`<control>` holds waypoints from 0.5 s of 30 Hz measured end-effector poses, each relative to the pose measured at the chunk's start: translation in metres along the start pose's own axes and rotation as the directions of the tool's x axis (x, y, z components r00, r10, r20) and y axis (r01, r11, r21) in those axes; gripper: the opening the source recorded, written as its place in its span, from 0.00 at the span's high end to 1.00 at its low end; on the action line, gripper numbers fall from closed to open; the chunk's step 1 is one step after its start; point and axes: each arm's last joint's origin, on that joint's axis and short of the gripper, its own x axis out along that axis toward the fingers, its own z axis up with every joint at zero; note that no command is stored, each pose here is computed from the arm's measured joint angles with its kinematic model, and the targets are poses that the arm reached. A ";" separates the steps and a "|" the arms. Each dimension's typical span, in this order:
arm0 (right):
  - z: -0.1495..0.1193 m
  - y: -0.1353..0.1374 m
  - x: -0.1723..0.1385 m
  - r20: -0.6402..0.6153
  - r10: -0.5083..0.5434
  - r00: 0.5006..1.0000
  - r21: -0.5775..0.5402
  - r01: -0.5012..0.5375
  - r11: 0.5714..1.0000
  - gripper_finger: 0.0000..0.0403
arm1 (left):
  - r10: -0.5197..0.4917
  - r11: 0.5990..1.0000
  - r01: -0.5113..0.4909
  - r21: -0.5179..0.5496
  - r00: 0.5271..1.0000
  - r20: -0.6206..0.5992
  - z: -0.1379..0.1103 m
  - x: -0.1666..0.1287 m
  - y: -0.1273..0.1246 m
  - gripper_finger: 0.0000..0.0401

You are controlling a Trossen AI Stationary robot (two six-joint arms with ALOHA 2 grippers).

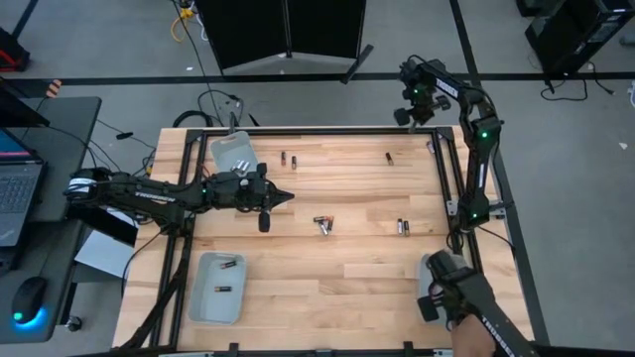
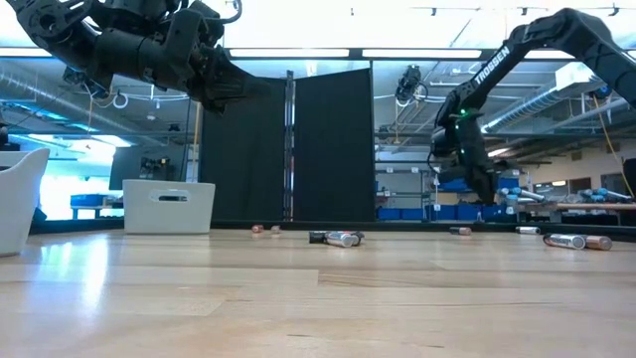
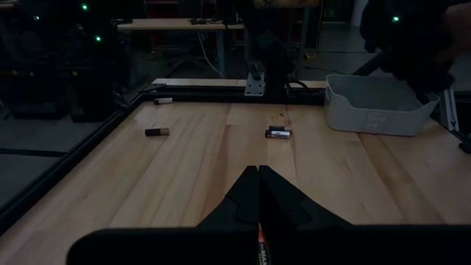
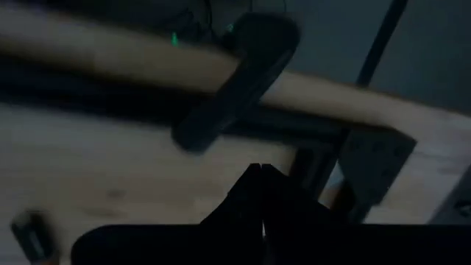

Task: Sort batteries
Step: Put the black-brown battery into the bottom left gray bin

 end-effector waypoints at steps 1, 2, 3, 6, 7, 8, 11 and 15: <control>-0.002 0.002 -0.001 -0.015 -0.009 1.000 -0.015 0.009 1.000 0.98 | 0.000 1.000 0.000 0.000 1.000 0.000 0.000 0.000 0.000 0.98; -0.003 0.005 -0.001 -0.024 -0.015 1.000 -0.026 0.015 1.000 0.98 | 0.000 1.000 0.000 0.000 1.000 0.000 0.000 0.000 0.000 0.98; -0.005 0.007 -0.002 -0.033 -0.018 0.999 -0.035 0.017 0.999 0.98 | 0.000 1.000 0.000 0.000 1.000 0.001 0.000 0.000 0.000 0.98; -0.011 0.013 -0.006 -0.085 -0.030 0.996 -0.068 0.024 0.997 0.98 | 0.001 1.000 -0.001 0.000 1.000 0.000 0.000 0.000 0.000 0.98; -0.013 0.014 -0.007 -0.097 -0.033 0.995 -0.075 0.026 0.997 0.98 | 0.001 1.000 -0.001 0.000 1.000 0.000 0.000 0.000 0.000 0.98; -0.015 0.015 -0.008 -0.111 -0.036 0.993 -0.082 0.027 0.996 0.98 | 0.004 1.000 -0.004 0.000 1.000 0.000 0.000 0.000 0.000 0.98; -0.016 0.020 -0.008 -0.119 -0.041 0.992 -0.128 0.025 0.991 0.98 | 0.014 1.000 -0.014 0.000 1.000 0.000 0.000 0.000 0.000 0.98; -0.023 0.035 -0.008 -0.131 -0.081 0.988 -0.358 0.029 0.933 0.98 | 0.015 1.000 -0.015 0.000 1.000 0.002 0.000 0.000 0.001 0.98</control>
